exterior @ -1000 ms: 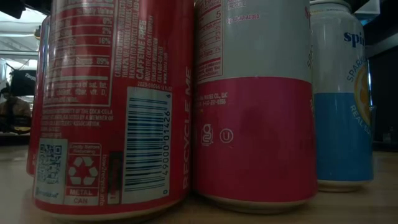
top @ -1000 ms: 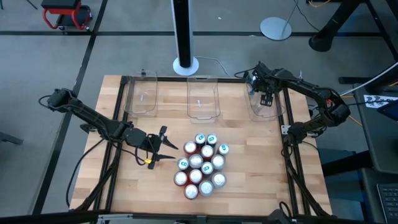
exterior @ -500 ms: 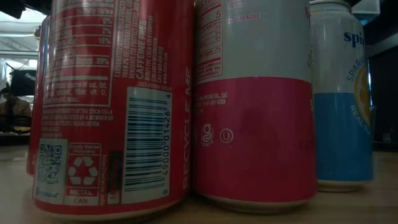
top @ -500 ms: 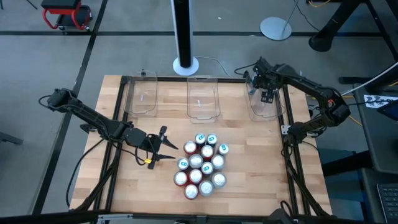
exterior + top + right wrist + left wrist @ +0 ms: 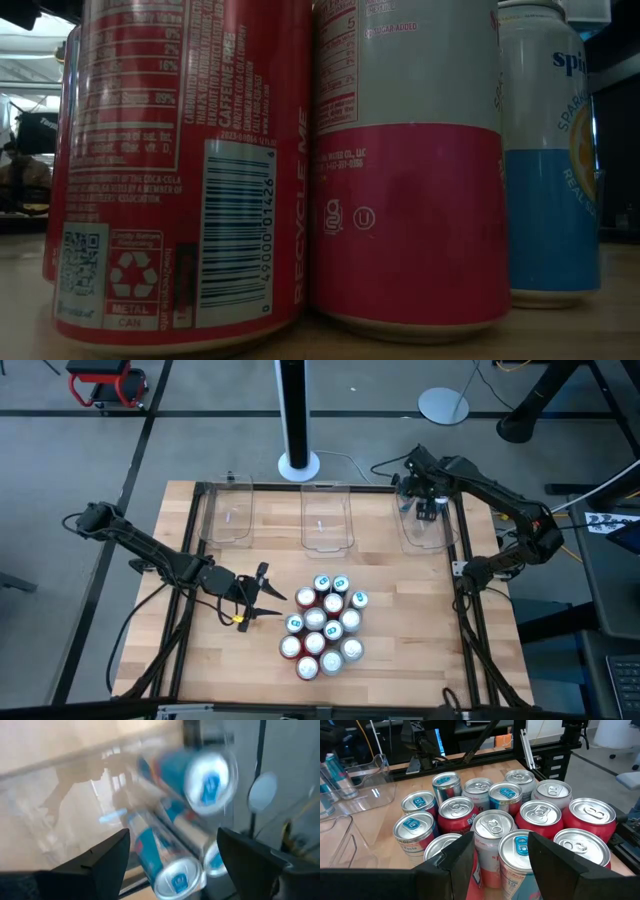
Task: Sort soda cans
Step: Put the blue soda can into the top right transparent bin
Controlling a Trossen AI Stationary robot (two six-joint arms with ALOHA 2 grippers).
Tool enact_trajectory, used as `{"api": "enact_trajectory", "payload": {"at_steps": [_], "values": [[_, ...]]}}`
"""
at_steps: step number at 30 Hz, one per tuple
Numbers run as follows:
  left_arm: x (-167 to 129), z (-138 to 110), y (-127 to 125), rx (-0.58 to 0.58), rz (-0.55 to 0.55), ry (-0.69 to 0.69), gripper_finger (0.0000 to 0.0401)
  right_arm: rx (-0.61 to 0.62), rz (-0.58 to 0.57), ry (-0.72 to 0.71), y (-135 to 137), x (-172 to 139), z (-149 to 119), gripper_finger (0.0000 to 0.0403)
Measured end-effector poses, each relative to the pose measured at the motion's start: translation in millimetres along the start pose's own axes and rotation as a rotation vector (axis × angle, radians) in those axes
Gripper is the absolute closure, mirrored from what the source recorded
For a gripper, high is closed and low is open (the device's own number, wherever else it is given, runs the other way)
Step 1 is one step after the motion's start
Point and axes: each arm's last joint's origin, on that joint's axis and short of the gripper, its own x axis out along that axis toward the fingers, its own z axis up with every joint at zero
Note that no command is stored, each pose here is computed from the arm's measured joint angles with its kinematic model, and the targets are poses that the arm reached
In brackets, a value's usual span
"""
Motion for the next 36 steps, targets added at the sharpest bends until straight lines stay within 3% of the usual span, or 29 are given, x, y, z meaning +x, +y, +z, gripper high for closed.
{"api": "enact_trajectory", "payload": {"at_steps": [16, 27, 36], "values": [[0.0, 0.0, 0.0, -0.007, 0.0, 0.0, 0.0226, -0.452, -0.023, -0.312, 96.0, -73.3, 51.0, 0.0104], [0.0, 0.0, 0.0, -0.008, 0.0, 0.0, 0.0226, -0.579, -0.055, -0.555, 145.1, -102.0, 71.5, 0.0102], [0.0, 0.0, 0.1, -0.008, 0.001, 0.0, 0.0226, -0.607, 0.021, -0.658, 173.7, -114.6, 75.6, 0.0011]]}}
